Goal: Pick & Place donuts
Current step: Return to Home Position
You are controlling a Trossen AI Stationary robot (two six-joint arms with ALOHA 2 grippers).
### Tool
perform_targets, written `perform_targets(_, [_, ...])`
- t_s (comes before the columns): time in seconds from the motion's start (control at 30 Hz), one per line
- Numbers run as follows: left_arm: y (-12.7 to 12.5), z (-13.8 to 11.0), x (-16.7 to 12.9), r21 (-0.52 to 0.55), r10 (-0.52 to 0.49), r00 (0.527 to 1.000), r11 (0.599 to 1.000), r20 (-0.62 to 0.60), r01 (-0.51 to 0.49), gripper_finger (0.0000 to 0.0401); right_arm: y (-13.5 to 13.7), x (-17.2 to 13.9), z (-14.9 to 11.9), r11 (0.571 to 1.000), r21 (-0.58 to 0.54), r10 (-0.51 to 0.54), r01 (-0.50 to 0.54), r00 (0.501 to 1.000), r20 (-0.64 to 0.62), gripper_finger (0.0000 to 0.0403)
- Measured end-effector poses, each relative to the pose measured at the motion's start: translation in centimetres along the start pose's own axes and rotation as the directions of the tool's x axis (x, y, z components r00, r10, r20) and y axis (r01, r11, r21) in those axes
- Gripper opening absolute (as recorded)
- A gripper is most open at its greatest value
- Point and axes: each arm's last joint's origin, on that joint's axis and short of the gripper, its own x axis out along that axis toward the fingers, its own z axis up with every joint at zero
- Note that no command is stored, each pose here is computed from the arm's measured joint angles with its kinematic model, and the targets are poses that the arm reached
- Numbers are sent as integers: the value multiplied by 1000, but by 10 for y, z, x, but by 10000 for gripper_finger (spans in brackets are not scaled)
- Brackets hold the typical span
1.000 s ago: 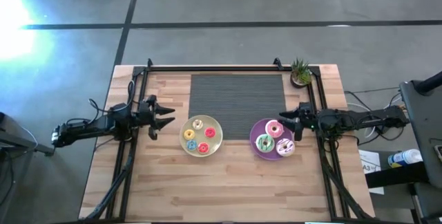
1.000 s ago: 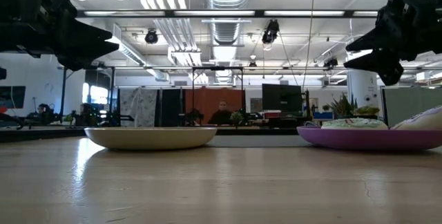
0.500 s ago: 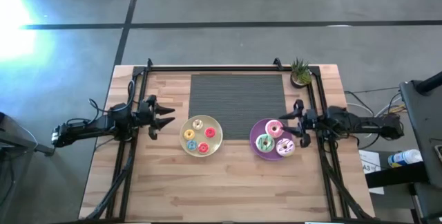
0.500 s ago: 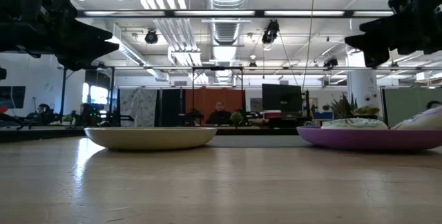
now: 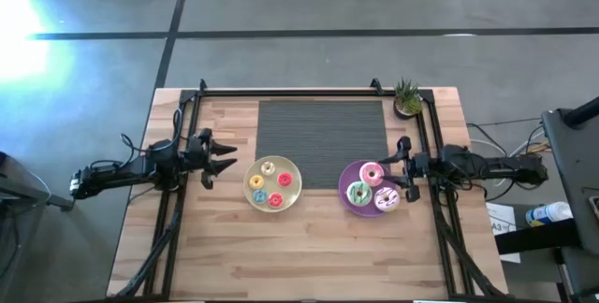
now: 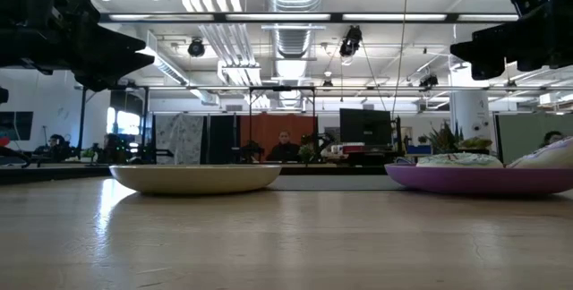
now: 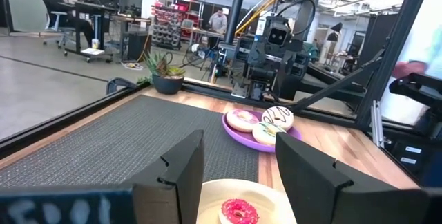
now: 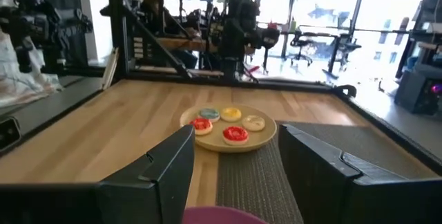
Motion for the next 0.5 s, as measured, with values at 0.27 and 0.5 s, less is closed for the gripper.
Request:
perform_targets(0.27, [0, 0, 0, 0, -3, 1000, 1000, -1, 3, 153, 0, 1, -2, 1000, 0, 0, 0, 1000, -20, 201])
perform_targets(0.5, [0, 0, 0, 0, -3, 1000, 1000, 0, 3, 153, 0, 1, -2, 1000, 0, 0, 0, 1000, -19, 201])
